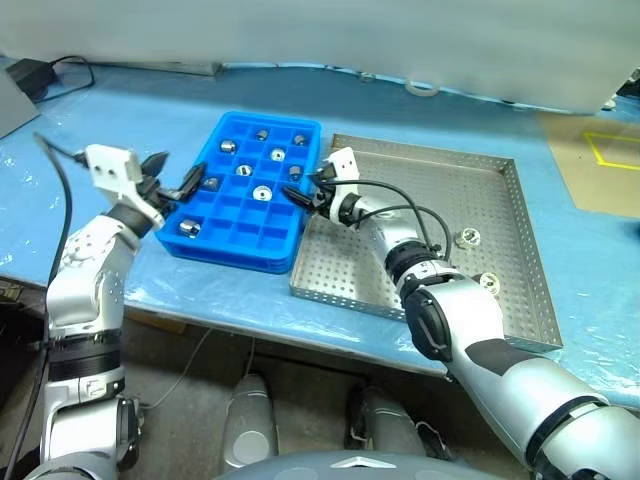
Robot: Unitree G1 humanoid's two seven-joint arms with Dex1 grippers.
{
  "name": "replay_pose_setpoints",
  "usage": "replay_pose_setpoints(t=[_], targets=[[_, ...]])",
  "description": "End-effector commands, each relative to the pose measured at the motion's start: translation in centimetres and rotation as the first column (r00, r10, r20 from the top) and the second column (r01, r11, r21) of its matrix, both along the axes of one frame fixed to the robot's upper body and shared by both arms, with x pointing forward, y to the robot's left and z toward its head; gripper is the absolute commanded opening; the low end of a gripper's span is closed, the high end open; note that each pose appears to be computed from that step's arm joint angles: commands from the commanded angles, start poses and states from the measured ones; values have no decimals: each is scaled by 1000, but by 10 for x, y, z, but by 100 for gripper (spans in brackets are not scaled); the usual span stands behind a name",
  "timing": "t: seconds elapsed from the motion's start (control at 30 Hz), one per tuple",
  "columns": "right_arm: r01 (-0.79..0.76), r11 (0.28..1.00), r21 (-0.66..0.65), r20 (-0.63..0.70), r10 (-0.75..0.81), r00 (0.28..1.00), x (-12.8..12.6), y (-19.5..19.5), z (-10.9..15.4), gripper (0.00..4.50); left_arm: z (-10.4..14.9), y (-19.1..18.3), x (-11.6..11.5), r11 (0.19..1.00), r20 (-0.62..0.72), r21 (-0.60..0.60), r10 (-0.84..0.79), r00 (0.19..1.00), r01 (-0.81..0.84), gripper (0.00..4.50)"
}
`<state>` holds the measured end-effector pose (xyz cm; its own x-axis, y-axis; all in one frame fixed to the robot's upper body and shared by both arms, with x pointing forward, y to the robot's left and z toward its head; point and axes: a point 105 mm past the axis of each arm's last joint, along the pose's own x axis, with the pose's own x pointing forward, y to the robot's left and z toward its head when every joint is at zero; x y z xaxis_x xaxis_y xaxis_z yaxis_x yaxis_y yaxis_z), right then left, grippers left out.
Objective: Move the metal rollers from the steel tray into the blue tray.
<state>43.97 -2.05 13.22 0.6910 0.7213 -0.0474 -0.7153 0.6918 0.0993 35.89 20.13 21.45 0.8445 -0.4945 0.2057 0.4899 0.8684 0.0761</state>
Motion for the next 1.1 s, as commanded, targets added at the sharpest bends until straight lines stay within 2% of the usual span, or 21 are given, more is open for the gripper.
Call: replay_pose_setpoints(t=[0.03,0.17,0.33,0.47,0.6,0.8,0.97,1.1], targets=[[58,998,40,33,-59,998,7,-18,12,428,5,-30,3,982,-1,63,-177,984,177,404],[134,981,138,72,-145,987,17,-57,38,428,-10,-69,24,953,-48,94,-286,957,289,404],[172,957,233,161,-213,964,16,-105,74,428,-29,-113,40,909,-87,121,-391,916,399,404],[224,948,226,189,-268,945,9,-133,78,428,-35,-137,45,872,-101,127,-462,881,472,404],[263,965,6,146,-261,954,-12,-154,38,428,-43,-158,44,815,-143,110,-553,821,568,404],[318,947,-39,86,-314,946,-33,-174,22,428,-54,-170,46,782,-184,151,-579,794,605,404],[459,871,-172,31,-461,887,-25,-201,0,428,-62,-177,41,762,-190,154,-603,775,630,404],[450,877,-171,-33,-461,887,-21,-198,-11,428,-71,-169,41,780,-201,157,-576,792,606,404]])
